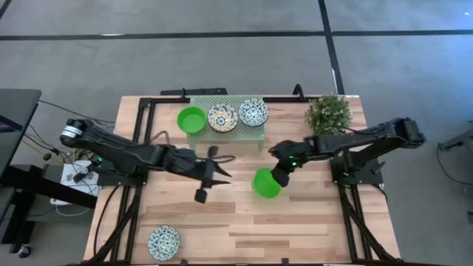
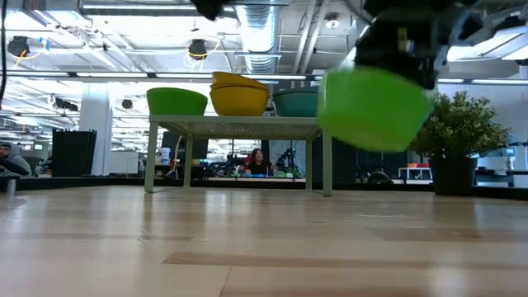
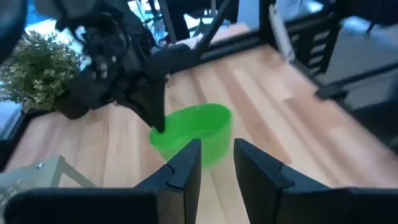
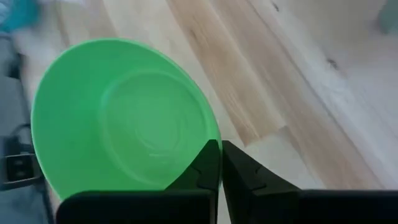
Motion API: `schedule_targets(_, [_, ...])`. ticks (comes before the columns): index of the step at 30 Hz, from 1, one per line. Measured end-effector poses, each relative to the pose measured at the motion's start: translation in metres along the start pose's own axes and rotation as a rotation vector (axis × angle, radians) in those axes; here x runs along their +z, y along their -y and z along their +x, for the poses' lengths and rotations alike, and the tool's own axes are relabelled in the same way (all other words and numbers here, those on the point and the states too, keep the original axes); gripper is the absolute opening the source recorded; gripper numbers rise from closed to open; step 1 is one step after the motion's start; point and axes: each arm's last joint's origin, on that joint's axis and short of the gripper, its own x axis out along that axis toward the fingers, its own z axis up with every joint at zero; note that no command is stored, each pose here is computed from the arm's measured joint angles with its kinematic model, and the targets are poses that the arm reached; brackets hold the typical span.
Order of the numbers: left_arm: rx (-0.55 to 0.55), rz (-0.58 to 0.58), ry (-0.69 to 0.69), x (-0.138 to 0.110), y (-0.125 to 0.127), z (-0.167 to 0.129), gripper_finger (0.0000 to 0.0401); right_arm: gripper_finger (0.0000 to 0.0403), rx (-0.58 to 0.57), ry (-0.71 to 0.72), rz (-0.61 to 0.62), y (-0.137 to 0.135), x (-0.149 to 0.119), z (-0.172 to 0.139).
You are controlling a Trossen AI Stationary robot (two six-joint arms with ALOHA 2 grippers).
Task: Pick & Place Mini bowls
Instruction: Stack the green bowl on the green bowls on the shelf
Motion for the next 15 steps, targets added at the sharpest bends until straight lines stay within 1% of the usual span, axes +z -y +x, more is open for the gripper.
schedule_targets(2, [0.006, 0.029, -0.020, -0.007, 0.001, 0.014, 0.0098, 0.0002, -0.010, -0.047, -0.017, -0.005, 0.008, 0.011])
schedule_targets(6, [0.003, 0.030, -0.066, -0.015, 0.001, 0.038, 0.0110, 0.0002, -0.053, -0.152, -0.071, -0.016, 0.025, 0.029])
schedule_targets(8, [-0.011, 0.032, -0.096, -0.021, 0.004, 0.049, 0.0119, 0.0002, -0.071, -0.185, -0.119, -0.022, 0.035, 0.037])
schedule_targets(12, [-0.111, 0.034, -0.150, -0.037, 0.013, 0.069, 0.0139, 0.0002, -0.075, -0.208, -0.188, -0.034, 0.053, 0.051])
schedule_targets(15, [-0.148, 0.048, -0.209, -0.053, 0.022, 0.082, 0.0147, 0.0002, -0.078, -0.220, -0.221, -0.041, 0.063, 0.059])
